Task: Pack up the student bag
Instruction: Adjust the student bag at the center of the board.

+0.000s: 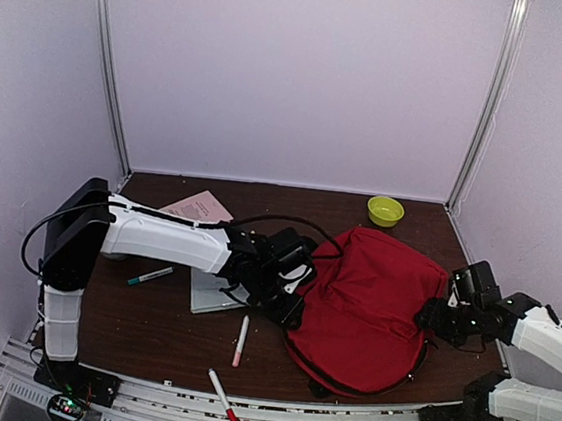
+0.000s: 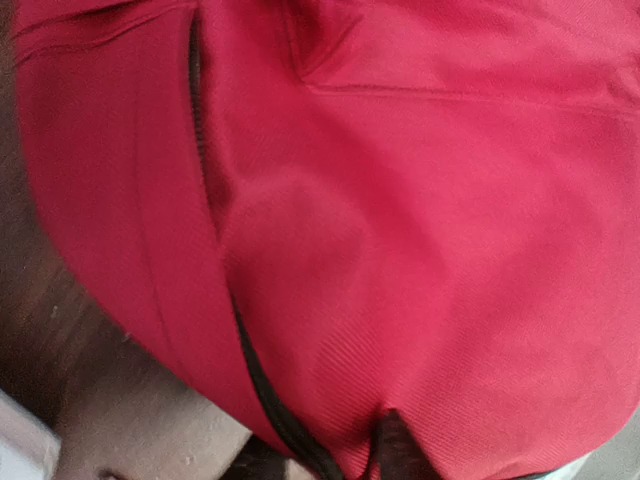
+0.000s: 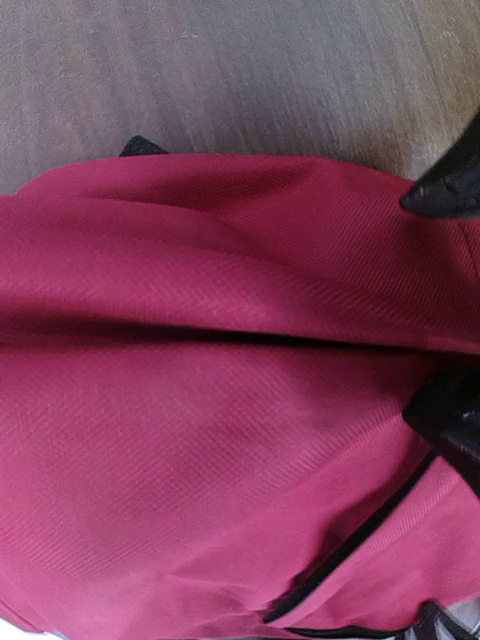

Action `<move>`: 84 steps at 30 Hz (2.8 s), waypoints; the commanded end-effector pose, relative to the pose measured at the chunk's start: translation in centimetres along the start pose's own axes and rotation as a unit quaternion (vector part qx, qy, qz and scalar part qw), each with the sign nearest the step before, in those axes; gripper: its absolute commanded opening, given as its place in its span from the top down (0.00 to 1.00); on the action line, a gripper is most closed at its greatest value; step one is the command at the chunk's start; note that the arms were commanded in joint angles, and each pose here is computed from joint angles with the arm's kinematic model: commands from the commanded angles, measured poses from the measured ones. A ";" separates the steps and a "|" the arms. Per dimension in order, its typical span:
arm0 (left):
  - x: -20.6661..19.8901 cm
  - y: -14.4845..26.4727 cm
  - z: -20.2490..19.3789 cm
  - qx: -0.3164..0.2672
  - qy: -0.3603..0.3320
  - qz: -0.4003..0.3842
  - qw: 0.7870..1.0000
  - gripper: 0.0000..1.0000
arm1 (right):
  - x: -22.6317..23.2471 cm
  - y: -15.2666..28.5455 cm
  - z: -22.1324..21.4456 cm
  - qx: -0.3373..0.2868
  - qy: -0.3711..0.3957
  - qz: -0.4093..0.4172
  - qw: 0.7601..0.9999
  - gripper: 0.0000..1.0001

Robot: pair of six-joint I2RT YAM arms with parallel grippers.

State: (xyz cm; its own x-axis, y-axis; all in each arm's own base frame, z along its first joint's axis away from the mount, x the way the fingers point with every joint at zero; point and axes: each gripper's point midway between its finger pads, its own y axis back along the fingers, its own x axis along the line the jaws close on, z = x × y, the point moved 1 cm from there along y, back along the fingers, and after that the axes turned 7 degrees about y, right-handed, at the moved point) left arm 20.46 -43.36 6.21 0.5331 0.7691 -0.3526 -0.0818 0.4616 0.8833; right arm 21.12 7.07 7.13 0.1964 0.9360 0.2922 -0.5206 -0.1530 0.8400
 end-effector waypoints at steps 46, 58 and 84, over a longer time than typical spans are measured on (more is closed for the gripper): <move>-1.5 11.5 8.3 -0.136 -0.093 0.093 0.982 0.35 | 5.7 0.8 -0.7 -0.017 -0.103 0.149 0.983 1.00; -2.7 13.1 4.3 -0.220 -0.066 0.079 0.970 0.41 | 10.3 1.5 -1.3 -0.040 -0.122 0.167 0.978 1.00; -7.2 5.7 -1.7 -0.158 -0.056 -0.024 0.986 0.37 | 13.3 3.7 1.2 -0.075 -0.133 0.160 0.975 1.00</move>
State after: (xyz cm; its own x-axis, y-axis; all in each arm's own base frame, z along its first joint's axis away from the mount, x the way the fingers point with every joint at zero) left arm 14.44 -45.23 14.92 0.6879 0.6647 -0.2915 -0.3241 0.6407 0.6961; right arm 21.89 18.14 12.16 0.2237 0.7444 0.6291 -0.6543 -0.3637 0.6631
